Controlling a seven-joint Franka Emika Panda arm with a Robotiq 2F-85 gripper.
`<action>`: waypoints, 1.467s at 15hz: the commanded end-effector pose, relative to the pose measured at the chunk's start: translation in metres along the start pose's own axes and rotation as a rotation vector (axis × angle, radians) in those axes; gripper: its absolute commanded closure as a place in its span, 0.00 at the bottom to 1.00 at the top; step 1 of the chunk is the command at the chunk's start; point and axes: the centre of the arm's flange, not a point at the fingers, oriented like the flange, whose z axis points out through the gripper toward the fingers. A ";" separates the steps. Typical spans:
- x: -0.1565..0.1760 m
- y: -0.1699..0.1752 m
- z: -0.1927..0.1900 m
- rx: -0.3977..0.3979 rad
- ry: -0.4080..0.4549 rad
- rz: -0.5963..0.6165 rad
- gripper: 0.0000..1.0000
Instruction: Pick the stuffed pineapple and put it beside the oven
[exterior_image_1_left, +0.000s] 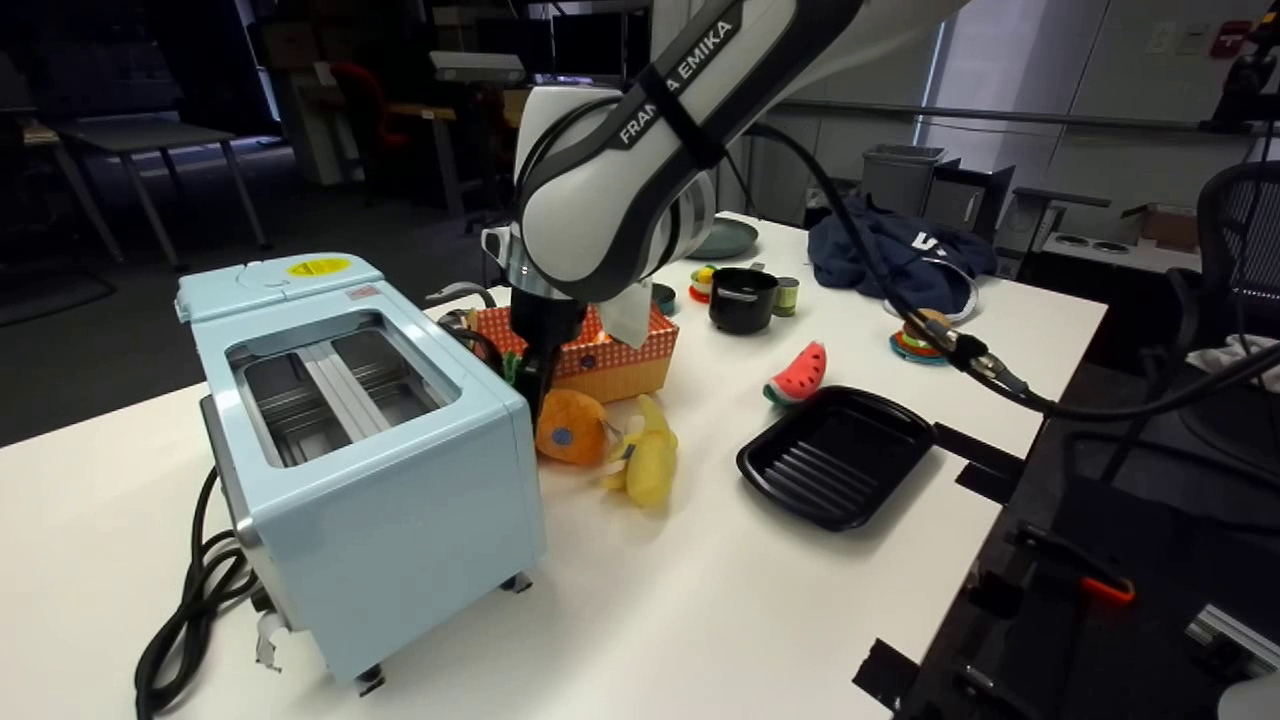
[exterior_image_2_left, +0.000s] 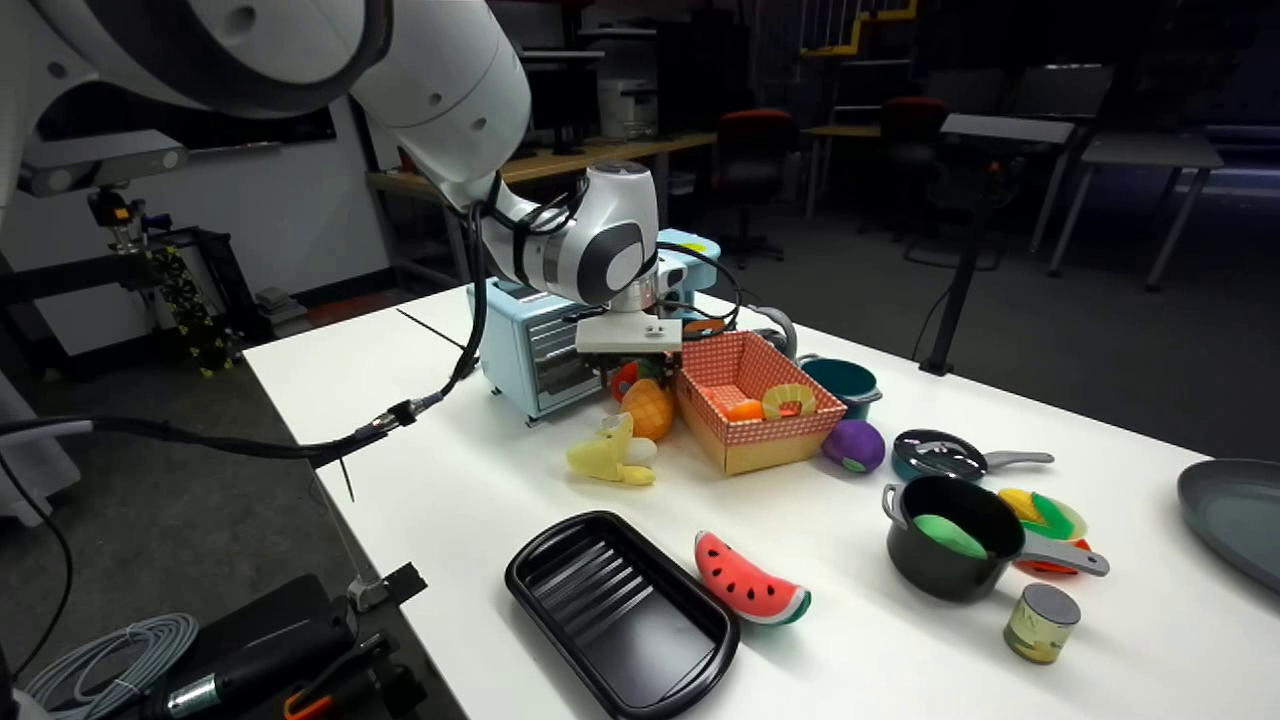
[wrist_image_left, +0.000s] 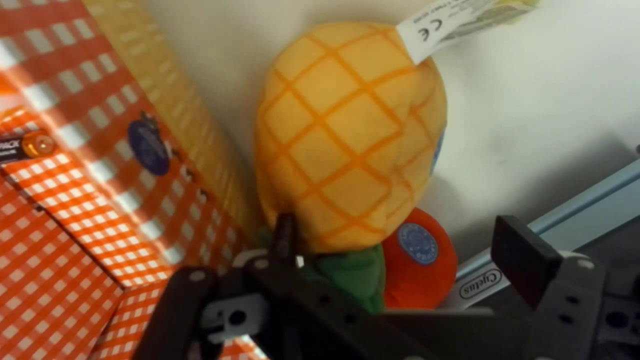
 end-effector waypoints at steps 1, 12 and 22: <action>0.009 0.006 0.007 -0.027 0.060 -0.010 0.25; 0.014 0.011 0.006 -0.080 0.150 0.009 0.99; 0.011 0.005 0.002 -0.078 0.152 0.004 0.83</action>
